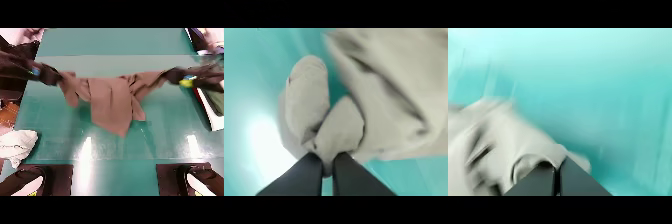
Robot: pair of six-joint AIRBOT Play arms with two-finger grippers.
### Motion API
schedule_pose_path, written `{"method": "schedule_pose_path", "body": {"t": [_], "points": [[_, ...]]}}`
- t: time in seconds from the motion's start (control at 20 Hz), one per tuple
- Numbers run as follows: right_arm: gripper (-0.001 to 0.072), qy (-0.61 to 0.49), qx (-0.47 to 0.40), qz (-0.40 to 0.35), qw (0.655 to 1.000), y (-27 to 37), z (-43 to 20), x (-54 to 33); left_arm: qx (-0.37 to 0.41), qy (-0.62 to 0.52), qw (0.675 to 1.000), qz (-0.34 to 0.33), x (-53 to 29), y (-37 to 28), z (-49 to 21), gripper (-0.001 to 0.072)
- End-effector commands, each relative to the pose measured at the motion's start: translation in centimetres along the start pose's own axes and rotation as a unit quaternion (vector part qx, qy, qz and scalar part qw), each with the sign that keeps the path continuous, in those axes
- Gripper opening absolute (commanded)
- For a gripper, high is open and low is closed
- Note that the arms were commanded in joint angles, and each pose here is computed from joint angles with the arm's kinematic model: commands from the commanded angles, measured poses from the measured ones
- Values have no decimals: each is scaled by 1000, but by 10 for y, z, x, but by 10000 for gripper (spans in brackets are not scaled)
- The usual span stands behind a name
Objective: Fold the shirts.
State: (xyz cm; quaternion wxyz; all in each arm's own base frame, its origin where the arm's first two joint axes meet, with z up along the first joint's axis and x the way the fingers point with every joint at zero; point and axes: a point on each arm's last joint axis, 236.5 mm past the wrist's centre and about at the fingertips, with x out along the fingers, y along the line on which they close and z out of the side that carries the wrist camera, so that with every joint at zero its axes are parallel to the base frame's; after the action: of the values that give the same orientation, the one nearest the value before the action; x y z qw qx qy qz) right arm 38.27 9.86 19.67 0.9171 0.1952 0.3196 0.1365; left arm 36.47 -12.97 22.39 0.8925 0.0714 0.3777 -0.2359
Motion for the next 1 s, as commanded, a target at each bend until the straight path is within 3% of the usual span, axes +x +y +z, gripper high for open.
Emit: {"method": "schedule_pose_path", "body": {"t": [0.0,0.2,0.35,0.7,0.95], "points": [[12,-101,-8,-42,994,-9,60,-100,36,-119,990,59,-94,4,58,35],[12,-166,-12,-91,982,-13,85,-178,33,-199,977,66,-166,-11,86,35],[12,-163,-15,-106,981,-9,79,-198,22,-203,979,26,-177,-32,85,35],[12,-56,13,-104,993,-28,50,-163,11,-141,990,-15,-143,-43,60,35],[12,5,-9,-65,998,-21,46,-103,-22,-48,998,-29,-69,-32,14,35]]}}
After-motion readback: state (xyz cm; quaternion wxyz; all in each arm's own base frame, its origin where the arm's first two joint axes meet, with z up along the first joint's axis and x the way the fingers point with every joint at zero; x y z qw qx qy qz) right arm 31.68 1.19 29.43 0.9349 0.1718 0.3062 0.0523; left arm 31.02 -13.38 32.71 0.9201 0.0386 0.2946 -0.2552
